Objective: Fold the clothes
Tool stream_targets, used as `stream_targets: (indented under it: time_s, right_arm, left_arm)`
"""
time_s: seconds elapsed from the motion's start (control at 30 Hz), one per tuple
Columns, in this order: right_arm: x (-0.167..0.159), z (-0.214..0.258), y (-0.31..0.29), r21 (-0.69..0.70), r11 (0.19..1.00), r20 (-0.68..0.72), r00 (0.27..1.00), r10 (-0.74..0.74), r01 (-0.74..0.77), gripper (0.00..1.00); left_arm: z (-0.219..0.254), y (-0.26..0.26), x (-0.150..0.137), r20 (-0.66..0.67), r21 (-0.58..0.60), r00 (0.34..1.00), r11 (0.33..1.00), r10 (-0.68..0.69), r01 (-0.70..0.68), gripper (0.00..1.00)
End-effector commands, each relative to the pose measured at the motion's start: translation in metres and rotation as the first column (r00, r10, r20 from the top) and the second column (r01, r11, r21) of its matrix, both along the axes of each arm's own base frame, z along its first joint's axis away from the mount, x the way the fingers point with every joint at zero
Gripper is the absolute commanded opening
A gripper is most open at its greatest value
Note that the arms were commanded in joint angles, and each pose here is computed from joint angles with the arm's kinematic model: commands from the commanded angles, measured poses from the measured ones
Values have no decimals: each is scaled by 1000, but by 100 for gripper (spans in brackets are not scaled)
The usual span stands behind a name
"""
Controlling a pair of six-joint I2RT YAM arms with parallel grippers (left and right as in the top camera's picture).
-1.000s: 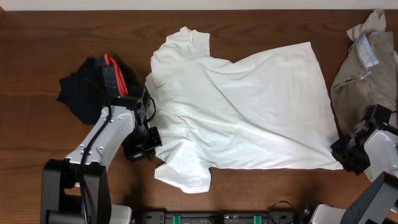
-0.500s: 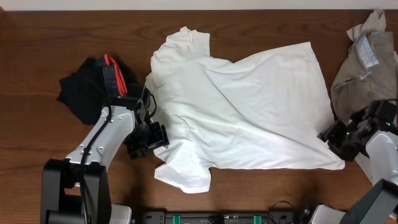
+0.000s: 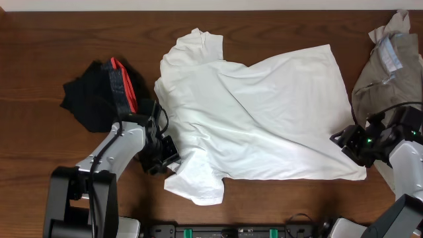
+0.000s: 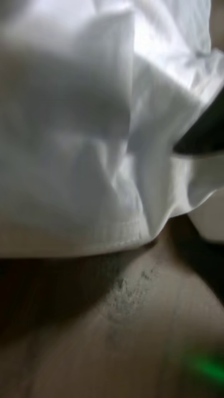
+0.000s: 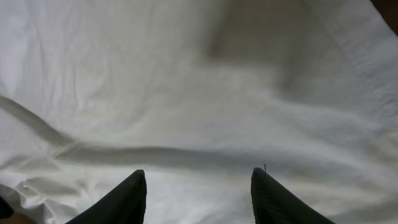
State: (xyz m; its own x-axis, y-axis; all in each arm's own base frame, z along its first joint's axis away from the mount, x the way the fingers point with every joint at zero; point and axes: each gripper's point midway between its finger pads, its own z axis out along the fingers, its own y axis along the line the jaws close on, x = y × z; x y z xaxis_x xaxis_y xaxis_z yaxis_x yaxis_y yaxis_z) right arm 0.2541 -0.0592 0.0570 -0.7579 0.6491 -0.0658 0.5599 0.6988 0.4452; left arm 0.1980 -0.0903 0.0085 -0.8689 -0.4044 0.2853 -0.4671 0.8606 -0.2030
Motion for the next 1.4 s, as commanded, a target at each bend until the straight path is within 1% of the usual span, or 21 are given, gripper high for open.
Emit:
stream_targets:
  time_s: [0.0,0.03,0.07,0.33,0.4,0.53,0.57,0.63,0.67,0.7,0.73,0.77,0.8,0.87,1.0,1.07,1.13,1.23,1.27,1.33,1.37]
  right_arm:
    - [6,10,-3,-5,1000,43,999,14,-14,52]
    - [6,10,-3,-6,1000,43,999,14,-14,52]
    - [6,10,-3,-5,1000,43,999,14,-14,52]
    - [4,9,-1,-10,999,40,998,43,-42,52]
    - [4,9,-1,-16,999,46,998,53,-52,52]
    - [9,10,4,-16,997,65,995,75,-75,48]
    - [10,10,5,-18,996,68,994,84,-83,48]
    - [13,11,9,-28,994,81,991,109,-107,52]
    - [16,11,10,-32,993,88,989,118,-115,55]
    - [18,12,12,-36,992,97,987,127,-124,56]
    - [21,13,14,-40,990,110,984,138,-135,58]
    - [23,14,16,-43,989,118,982,148,-144,59]
    - [26,14,18,-48,987,125,979,159,-154,61]
    - [28,15,23,-54,983,134,975,179,-173,63]
    - [32,15,34,-59,975,141,965,220,-214,63]
    - [33,16,39,-63,971,146,960,239,-232,63]
    - [35,16,43,-67,967,152,955,254,-246,63]
    - [37,17,46,-71,964,159,951,265,-257,62]
    - [37,17,46,-72,963,160,950,268,-259,62]
    - [38,17,46,-74,963,163,949,268,-259,61]
    - [39,17,46,-76,963,166,949,268,-259,61]
  left_arm:
    - [-5,-2,-12,-29,-9,999,1000,28,-28,24]
    - [-5,-1,-14,-38,-7,999,1000,28,-28,13]
    - [-5,-1,-17,-50,-4,998,1000,28,-28,7]
    - [7,7,-60,-234,33,972,999,26,-18,6]
    - [10,8,-66,-253,31,967,1000,10,-2,6]
    - [14,7,-60,-207,22,978,1000,6,-2,6]
    - [16,6,-54,-172,16,985,1000,5,-2,6]
    - [20,8,-34,-67,33,998,999,-4,6,6]
    - [23,11,-23,-13,53,1000,999,-3,4,8]
    - [25,14,-13,35,71,999,997,6,-8,24]
    - [27,14,-3,86,73,996,997,18,-25,43]
    - [28,13,6,124,71,992,997,30,-39,52]
    - [28,12,14,156,67,987,997,35,-46,57]
    - [25,12,26,189,69,980,995,59,-74,62]
    - [8,15,39,195,99,978,991,74,-95,63]
    - [-2,16,41,179,109,981,990,73,-93,61]
    - [-12,18,41,161,124,984,988,71,-91,54]
    - [-20,21,42,150,147,986,985,67,-89,49]
    - [-21,22,42,146,151,987,985,64,-86,45]
    - [-22,23,40,139,157,989,985,52,-74,31]
    - [-22,23,38,132,159,990,985,52,-73,19]
